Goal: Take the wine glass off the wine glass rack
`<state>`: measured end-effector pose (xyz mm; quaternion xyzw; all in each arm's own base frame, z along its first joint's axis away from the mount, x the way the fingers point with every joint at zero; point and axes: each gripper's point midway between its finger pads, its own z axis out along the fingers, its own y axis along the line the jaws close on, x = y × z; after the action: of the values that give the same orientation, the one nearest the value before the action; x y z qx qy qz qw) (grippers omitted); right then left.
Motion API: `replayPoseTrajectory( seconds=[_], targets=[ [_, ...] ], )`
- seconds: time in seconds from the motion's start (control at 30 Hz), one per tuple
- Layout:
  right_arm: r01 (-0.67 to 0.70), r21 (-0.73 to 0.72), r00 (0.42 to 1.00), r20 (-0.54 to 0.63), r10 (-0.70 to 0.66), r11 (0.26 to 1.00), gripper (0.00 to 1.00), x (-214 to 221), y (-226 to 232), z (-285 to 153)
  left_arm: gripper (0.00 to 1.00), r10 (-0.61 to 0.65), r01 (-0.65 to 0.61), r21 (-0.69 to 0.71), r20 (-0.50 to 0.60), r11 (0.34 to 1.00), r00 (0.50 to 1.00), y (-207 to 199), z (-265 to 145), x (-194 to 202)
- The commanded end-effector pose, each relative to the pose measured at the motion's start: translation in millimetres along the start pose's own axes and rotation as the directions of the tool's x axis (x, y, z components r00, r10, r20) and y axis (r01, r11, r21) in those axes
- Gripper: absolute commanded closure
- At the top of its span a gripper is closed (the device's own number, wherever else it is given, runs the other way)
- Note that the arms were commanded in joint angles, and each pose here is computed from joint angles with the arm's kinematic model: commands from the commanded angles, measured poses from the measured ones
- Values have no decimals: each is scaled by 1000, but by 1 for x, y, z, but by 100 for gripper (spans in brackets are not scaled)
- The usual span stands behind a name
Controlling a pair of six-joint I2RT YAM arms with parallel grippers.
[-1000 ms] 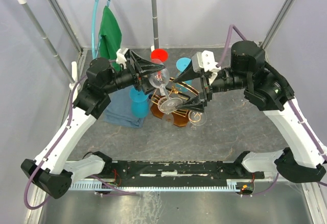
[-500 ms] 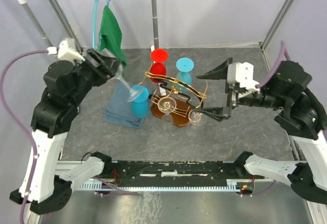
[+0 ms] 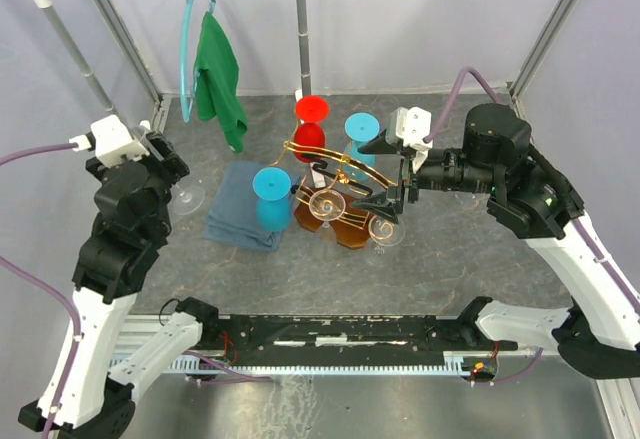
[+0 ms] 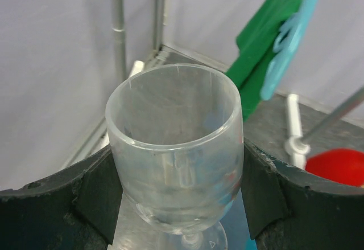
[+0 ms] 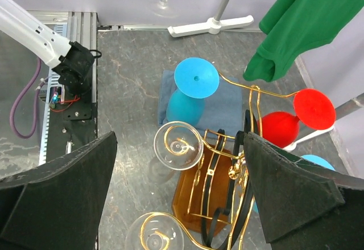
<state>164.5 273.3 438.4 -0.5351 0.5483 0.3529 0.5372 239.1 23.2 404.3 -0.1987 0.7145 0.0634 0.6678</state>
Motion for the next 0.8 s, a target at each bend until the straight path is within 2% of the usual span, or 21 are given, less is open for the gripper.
replayPoseTrajectory(
  seconds=[0.0, 0.13, 0.2, 0.27, 0.47, 0.63, 0.77],
  targets=[
    [42, 21, 998, 54, -43, 999, 0, -14, -3, -3, 40, 55, -37, -119, 153, 992, 987, 20, 7, -21],
    [49, 4, 999, 17, -49, 999, 4, -10, -1, -4, 39, 73, -36, -187, 191, 982, 979, 27, 19, 0],
    [52, 0, 998, 19, -52, 999, 5, -11, 1, -6, 34, 77, -23, -245, 210, 969, 975, 34, 26, 13],
    [61, 7, 998, 20, -61, 998, 4, -11, 2, -9, 32, 92, -27, -291, 213, 956, 973, 39, 33, 30],
    [79, 27, 996, 30, -79, 997, 3, -13, 3, -17, 34, 110, -26, -356, 219, 934, 969, 47, 64, 76],
    [83, 40, 996, 16, -84, 996, 3, -11, 2, -19, 32, 84, 3, -454, 171, 891, 982, 81, 100, 117],
    [99, 48, 995, 6, -99, 994, 3, -12, -3, -18, 36, 62, 20, -496, 148, 868, 987, 94, 123, 125]
  ],
)
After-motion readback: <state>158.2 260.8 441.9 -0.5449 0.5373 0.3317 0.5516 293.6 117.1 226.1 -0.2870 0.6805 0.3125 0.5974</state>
